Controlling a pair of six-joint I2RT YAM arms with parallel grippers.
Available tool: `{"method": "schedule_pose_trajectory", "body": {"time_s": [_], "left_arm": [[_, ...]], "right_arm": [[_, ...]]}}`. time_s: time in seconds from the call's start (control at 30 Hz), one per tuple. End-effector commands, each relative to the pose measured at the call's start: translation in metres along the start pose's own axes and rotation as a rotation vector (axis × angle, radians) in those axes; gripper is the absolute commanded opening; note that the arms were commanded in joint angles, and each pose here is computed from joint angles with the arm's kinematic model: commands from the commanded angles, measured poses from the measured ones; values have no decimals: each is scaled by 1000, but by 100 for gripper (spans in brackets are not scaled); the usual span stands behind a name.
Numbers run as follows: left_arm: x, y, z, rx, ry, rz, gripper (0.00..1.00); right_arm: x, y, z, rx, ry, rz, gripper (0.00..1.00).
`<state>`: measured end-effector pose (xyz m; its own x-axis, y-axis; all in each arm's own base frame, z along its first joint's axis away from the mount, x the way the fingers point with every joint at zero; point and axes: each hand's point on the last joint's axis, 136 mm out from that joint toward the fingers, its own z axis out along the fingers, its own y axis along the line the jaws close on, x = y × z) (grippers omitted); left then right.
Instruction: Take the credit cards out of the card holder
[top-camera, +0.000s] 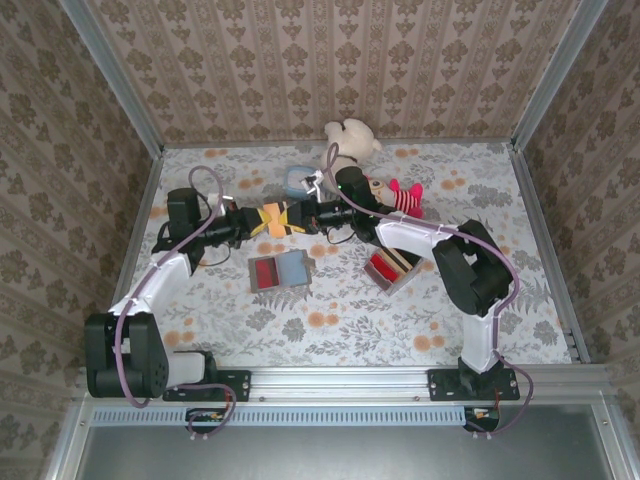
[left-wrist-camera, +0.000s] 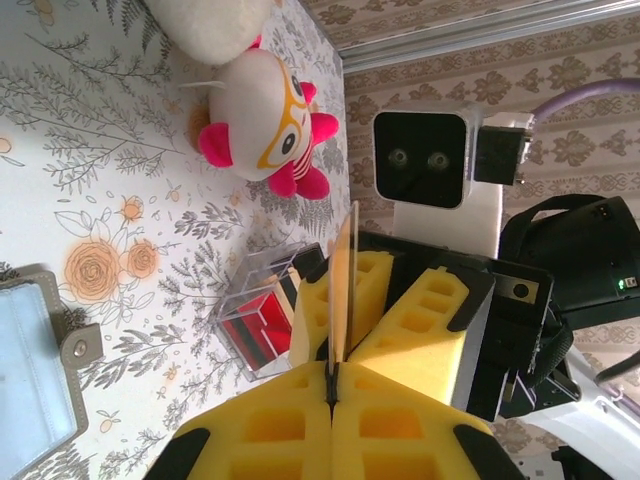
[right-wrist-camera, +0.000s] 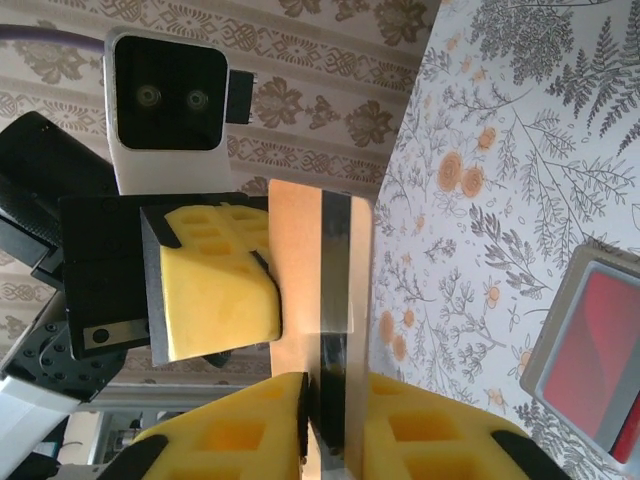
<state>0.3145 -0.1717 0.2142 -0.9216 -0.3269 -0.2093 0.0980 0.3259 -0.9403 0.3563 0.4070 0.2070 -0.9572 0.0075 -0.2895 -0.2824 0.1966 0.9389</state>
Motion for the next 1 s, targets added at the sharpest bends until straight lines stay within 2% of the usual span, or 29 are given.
{"method": "schedule_pose_trajectory", "body": {"time_s": [0.0, 0.1, 0.17, 0.33, 0.47, 0.67, 0.77, 0.97], "left_arm": [[7, 4, -1, -42, 31, 10, 0], [7, 17, -6, -146, 17, 10, 14], [5, 29, -11, -238, 3, 25, 24], [7, 65, -28, -466, -17, 30, 52], [6, 84, -37, -570, -36, 35, 66], [3, 93, -43, -634, -49, 55, 78], [0, 94, -45, -650, -54, 65, 81], [-3, 93, -49, -677, -50, 91, 84]], "right_arm": [[1, 2, -1, -11, 13, -44, 10], [0, -4, -8, 52, -1, -73, 0], [0, -11, -16, 128, -10, -98, 0], [0, -36, -52, 446, -17, -202, 0], [-7, -50, -94, 620, -50, -246, 0], [-9, -55, -151, 771, -98, -336, 0], [-1, -55, -167, 842, -64, -406, 0], [23, -73, -218, 1086, 39, -465, 0]]}}
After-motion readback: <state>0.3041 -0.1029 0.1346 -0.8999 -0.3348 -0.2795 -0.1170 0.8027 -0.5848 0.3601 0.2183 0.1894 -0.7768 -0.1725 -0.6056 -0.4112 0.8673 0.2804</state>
